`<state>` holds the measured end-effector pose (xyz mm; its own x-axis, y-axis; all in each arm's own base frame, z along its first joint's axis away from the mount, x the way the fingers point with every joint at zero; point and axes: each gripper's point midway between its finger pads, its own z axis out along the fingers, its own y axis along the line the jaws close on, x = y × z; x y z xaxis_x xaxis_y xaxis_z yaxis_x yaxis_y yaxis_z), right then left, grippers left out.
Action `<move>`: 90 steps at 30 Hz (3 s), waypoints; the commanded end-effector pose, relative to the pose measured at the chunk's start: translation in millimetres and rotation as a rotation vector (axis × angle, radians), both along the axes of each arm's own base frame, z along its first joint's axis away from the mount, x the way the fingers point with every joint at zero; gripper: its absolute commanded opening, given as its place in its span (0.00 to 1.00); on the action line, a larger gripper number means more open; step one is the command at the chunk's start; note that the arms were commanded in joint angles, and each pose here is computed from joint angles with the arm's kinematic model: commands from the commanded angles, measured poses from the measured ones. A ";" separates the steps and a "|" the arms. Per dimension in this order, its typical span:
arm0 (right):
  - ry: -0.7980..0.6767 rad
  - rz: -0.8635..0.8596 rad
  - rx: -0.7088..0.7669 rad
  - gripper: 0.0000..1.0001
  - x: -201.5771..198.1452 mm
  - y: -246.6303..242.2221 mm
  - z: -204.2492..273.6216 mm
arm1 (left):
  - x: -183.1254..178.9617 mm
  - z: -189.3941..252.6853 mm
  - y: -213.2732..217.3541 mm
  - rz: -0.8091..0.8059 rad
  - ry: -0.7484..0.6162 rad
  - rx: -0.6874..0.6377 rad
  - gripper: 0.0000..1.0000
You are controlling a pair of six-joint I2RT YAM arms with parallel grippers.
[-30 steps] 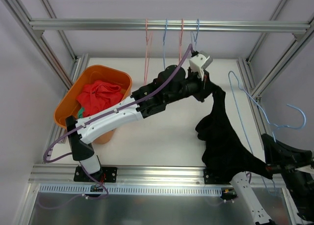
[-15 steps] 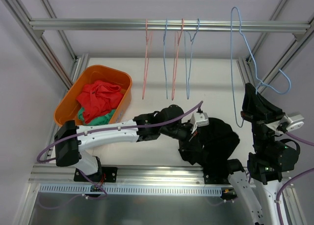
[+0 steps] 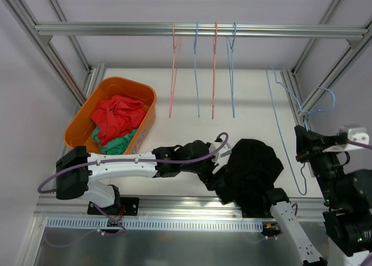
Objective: Remove the tank top from the hanger
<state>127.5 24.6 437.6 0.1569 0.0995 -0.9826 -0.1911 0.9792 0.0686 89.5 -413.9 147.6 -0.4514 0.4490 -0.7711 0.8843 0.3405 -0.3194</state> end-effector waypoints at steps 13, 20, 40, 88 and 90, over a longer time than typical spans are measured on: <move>0.261 0.020 -0.053 0.00 169.0 40.8 40.1 | -16.2 9.1 38.9 0.005 -0.079 -0.053 0.99; 0.289 0.034 -0.091 0.00 239.8 67.5 42.1 | -20.6 5.6 43.0 0.017 -0.087 -0.049 0.99; 0.427 0.041 -0.123 0.03 242.8 78.9 -21.0 | -8.8 23.4 -10.5 0.078 -0.146 -0.126 0.99; 0.085 0.178 0.008 1.00 -40.2 19.5 -4.4 | 62.5 -125.2 68.0 0.639 -0.206 0.422 0.00; 0.088 0.186 0.013 0.99 -35.9 22.5 -6.3 | 74.1 -91.4 95.2 0.766 -0.253 0.357 0.00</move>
